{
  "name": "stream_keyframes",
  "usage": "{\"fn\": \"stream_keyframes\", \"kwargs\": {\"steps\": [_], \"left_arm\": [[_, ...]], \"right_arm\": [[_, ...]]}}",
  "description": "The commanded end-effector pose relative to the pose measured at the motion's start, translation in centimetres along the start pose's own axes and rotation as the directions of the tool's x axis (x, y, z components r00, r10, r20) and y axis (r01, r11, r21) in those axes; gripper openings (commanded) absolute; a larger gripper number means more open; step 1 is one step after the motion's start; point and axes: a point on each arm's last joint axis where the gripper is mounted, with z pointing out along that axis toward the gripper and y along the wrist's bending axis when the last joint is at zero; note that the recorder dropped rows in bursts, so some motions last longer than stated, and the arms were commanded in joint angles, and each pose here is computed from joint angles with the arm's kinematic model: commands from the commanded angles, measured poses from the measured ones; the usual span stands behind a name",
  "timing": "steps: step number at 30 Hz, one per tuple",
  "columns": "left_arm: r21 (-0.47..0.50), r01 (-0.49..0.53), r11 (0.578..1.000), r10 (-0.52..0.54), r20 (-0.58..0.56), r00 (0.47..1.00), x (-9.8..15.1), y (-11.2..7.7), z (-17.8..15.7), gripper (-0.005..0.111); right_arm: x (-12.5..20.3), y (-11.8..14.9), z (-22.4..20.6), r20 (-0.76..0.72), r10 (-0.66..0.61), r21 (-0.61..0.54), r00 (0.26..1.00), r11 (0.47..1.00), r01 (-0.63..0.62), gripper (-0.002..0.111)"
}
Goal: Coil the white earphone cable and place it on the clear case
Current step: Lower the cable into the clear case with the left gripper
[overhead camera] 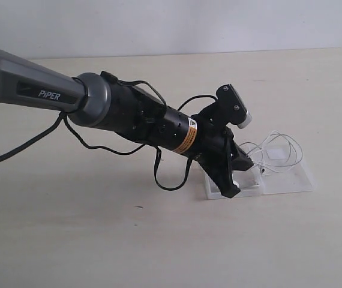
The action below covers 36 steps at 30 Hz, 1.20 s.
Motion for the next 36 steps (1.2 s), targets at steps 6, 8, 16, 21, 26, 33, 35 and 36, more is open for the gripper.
{"fn": "stream_keyframes", "kwargs": {"steps": [6,8,16,21,26,33,35,36], "left_arm": [[-0.006,0.026,1.000,-0.025,0.005,1.000,-0.2,0.2,-0.2,0.039],[-0.006,0.026,1.000,-0.025,0.005,1.000,-0.2,0.2,-0.2,0.047],[-0.006,0.029,1.000,-0.029,0.005,1.000,-0.2,0.2,-0.2,0.055],[-0.007,0.034,0.999,-0.034,0.008,0.999,-0.3,0.2,-0.3,0.055],[-0.010,-0.002,1.000,0.002,0.010,1.000,-1.3,0.1,-1.1,0.058],[-0.025,0.000,1.000,0.001,0.026,1.000,-2.1,0.1,-1.8,0.073],[-0.026,0.001,1.000,-0.001,0.024,1.000,-2.1,0.1,-1.8,0.073],[-0.034,0.005,0.999,-0.004,0.020,1.000,-2.1,0.2,-1.8,0.073]], "right_arm": [[0.1,-0.1,0.0,0.001,-0.016,0.003,1.000,1.000,0.016,0.000],[0.1,-0.1,0.0,0.001,-0.016,0.003,1.000,1.000,0.016,0.000],[0.1,-0.1,0.0,0.001,-0.016,0.003,1.000,1.000,0.016,0.000],[0.2,-0.3,0.0,-0.006,-0.016,0.023,1.000,1.000,0.016,0.000],[0.2,-0.3,-0.1,-0.010,-0.016,0.032,1.000,0.999,0.016,0.000],[0.2,-0.3,-0.1,-0.010,-0.024,0.032,1.000,0.999,0.025,0.000],[0.2,-0.3,-0.1,-0.010,-0.024,0.032,1.000,0.999,0.025,0.000],[0.2,-0.3,-0.1,-0.010,-0.024,0.032,1.000,0.999,0.025,0.000]]}}
